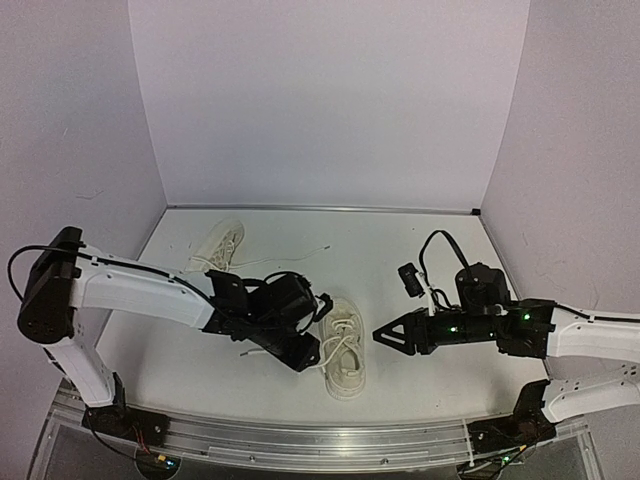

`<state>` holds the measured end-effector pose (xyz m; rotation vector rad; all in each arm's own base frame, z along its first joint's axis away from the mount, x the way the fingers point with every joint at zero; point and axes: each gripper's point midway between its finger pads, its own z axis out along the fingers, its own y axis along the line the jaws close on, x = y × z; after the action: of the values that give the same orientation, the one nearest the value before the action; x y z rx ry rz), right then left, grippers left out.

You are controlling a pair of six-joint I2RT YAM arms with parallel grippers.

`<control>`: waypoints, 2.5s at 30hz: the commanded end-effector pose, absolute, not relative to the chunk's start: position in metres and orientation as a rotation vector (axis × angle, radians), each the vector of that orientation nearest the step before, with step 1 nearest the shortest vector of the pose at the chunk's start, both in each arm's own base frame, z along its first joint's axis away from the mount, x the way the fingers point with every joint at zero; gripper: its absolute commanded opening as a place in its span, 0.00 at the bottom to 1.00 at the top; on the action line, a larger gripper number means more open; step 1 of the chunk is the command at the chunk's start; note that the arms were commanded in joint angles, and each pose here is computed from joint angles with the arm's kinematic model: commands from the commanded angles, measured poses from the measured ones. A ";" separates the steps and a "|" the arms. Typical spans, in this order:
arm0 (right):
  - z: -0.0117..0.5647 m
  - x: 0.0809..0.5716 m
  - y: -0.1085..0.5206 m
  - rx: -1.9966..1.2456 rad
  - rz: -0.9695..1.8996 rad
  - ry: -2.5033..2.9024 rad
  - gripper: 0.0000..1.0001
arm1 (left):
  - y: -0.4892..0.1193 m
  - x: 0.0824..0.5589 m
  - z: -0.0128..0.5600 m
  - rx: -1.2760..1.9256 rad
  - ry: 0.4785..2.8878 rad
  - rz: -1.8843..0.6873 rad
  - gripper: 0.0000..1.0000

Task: Tie the shoes

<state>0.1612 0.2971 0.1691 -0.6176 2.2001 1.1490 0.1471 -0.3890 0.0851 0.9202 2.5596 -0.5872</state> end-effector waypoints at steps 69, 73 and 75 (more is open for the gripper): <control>0.177 0.167 0.297 -0.595 1.123 2.163 0.46 | -0.422 0.156 0.040 0.542 2.464 -0.937 0.22; 0.177 0.167 0.297 -0.593 1.122 2.164 0.46 | -0.422 0.161 0.040 0.522 2.452 -0.958 0.28; 0.177 0.167 0.296 -0.591 1.121 2.164 0.46 | -0.422 0.163 0.040 0.513 2.445 -0.968 0.28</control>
<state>0.1635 0.2938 0.1710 -0.6001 2.1872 1.1265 0.1537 -0.4118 0.0297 0.5462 2.5079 -0.8876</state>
